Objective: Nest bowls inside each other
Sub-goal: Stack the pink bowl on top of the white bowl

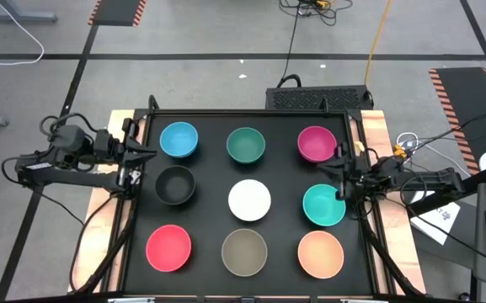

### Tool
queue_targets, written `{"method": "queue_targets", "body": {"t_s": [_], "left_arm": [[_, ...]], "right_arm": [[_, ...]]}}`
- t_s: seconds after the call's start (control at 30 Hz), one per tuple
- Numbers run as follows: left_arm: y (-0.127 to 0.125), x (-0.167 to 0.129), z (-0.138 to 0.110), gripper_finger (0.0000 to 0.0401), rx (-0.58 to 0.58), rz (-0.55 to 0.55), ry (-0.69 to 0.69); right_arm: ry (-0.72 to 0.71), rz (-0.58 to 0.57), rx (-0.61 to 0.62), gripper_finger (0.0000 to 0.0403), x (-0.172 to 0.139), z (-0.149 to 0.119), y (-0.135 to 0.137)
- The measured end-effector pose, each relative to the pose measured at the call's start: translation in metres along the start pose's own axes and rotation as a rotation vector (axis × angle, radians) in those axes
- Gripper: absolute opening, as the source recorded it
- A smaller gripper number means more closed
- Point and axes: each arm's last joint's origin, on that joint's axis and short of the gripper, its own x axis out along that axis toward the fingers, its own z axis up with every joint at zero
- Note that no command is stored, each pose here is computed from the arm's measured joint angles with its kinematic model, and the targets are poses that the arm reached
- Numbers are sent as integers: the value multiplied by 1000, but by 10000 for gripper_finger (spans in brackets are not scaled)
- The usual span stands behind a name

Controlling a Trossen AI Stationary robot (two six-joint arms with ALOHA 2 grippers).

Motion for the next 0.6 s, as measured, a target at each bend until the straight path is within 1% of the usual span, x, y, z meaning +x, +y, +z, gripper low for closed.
{"method": "queue_targets", "body": {"t_s": [0.23, 0.6], "left_arm": [[0, 0, -3, 35, 18, -2, 32], [0, 0, -7, 35, -1, -4, 68]], "right_arm": [[-7, 0, 1, 0, 0, 1, 0], [-4, 0, 0, 0, 0, 0, 0]]}}
